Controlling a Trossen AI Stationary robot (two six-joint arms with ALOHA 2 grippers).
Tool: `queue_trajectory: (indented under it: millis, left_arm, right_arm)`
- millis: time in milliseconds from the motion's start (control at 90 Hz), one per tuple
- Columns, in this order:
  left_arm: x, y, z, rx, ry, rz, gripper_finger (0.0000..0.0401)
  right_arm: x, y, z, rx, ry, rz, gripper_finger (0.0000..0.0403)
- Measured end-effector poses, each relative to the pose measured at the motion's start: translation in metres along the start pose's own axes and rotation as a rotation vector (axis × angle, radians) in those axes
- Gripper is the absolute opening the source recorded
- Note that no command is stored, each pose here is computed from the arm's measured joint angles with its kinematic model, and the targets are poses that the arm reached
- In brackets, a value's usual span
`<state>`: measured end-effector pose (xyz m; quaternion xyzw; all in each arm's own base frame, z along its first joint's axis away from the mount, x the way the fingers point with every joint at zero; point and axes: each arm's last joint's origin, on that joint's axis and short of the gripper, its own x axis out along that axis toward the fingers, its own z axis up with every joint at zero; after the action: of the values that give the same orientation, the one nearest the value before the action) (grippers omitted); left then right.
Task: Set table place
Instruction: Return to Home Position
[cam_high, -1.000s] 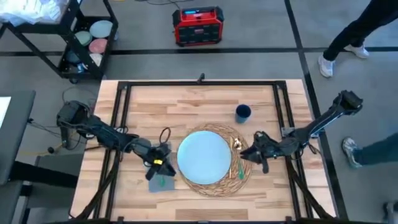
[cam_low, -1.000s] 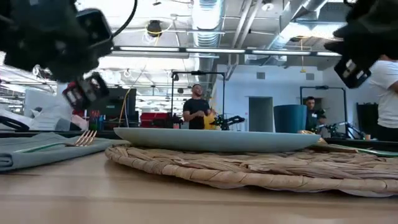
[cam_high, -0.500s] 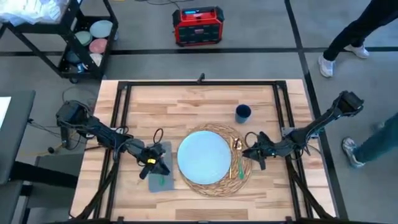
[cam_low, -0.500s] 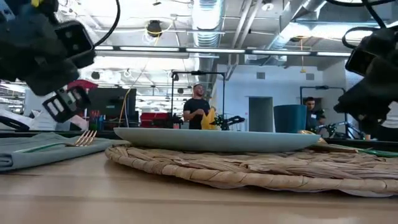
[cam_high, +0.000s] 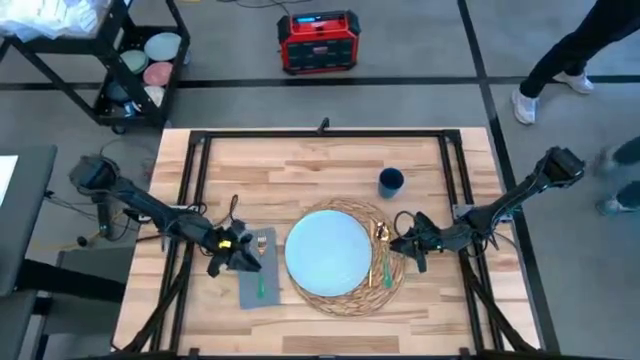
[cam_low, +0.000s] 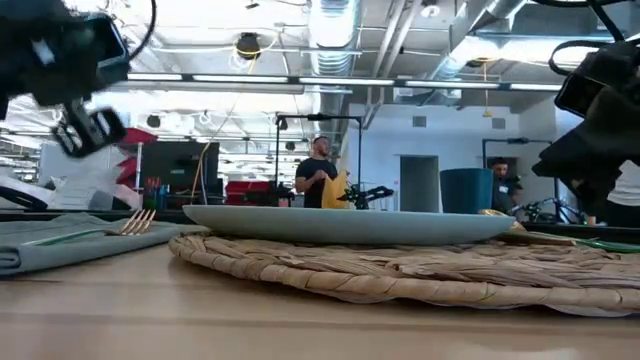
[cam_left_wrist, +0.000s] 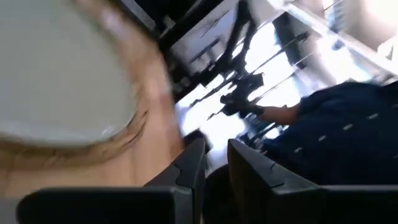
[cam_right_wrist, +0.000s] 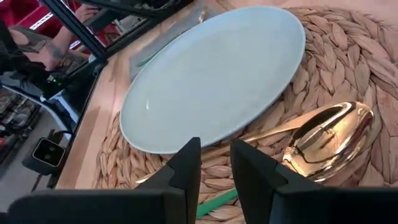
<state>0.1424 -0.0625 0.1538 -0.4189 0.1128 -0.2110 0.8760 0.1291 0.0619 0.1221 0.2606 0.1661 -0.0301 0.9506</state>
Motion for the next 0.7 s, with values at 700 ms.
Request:
queue_trajectory:
  millis: [700]
  left_arm:
    - [-0.039, -0.026, 0.009, 0.154, 0.036, -0.237, 0.0052]
  right_arm:
    - [-0.011, 0.03, 0.007, -0.581, 0.047, 0.795, 0.0074]
